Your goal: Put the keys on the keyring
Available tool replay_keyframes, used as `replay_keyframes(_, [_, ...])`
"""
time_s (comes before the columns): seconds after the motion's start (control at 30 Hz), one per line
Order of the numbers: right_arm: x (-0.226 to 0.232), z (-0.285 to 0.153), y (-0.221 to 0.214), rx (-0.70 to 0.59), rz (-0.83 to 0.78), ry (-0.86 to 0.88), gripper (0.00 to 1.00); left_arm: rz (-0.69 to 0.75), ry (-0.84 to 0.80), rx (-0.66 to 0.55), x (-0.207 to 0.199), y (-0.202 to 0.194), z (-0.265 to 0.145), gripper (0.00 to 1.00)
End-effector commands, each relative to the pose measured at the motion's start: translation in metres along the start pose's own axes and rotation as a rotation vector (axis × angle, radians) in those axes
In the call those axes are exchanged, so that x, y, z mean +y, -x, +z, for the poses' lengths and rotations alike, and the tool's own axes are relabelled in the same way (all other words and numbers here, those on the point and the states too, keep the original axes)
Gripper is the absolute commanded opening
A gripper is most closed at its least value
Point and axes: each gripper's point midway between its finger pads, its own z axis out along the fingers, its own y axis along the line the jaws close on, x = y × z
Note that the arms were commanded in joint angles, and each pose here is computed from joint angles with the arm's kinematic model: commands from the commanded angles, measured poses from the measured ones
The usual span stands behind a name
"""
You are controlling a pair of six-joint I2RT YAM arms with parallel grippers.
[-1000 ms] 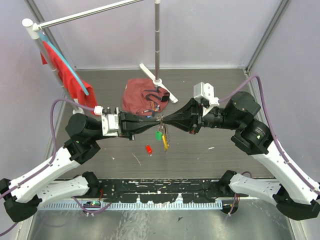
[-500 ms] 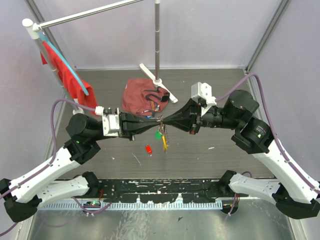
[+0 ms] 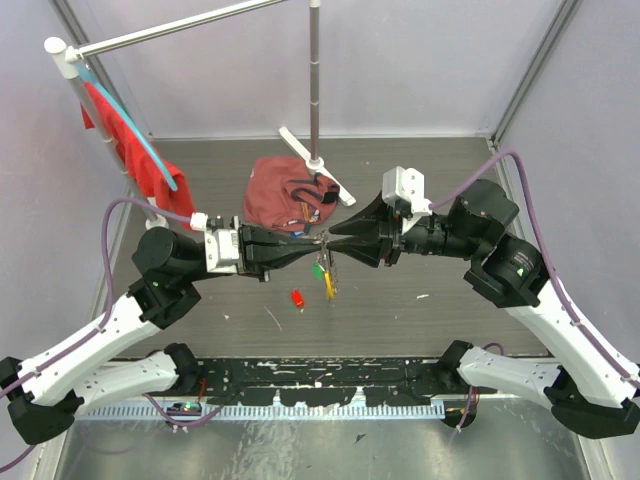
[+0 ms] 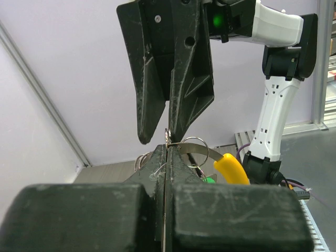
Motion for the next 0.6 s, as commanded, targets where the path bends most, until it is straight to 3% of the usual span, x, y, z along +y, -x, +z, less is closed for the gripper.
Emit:
replay_keyframes(0.0, [0.004, -0.012, 0.041, -0.129, -0.141, -0.011, 0.34, 0.042, -0.004, -0.049, 0.001, 0.019, 0.000, 0.00])
replay_keyframes(0.57, [0.014, 0.002, 0.020, -0.070, -0.149, 0.111, 0.31, 0.030, -0.057, -0.057, -0.005, 0.022, 0.006, 0.00])
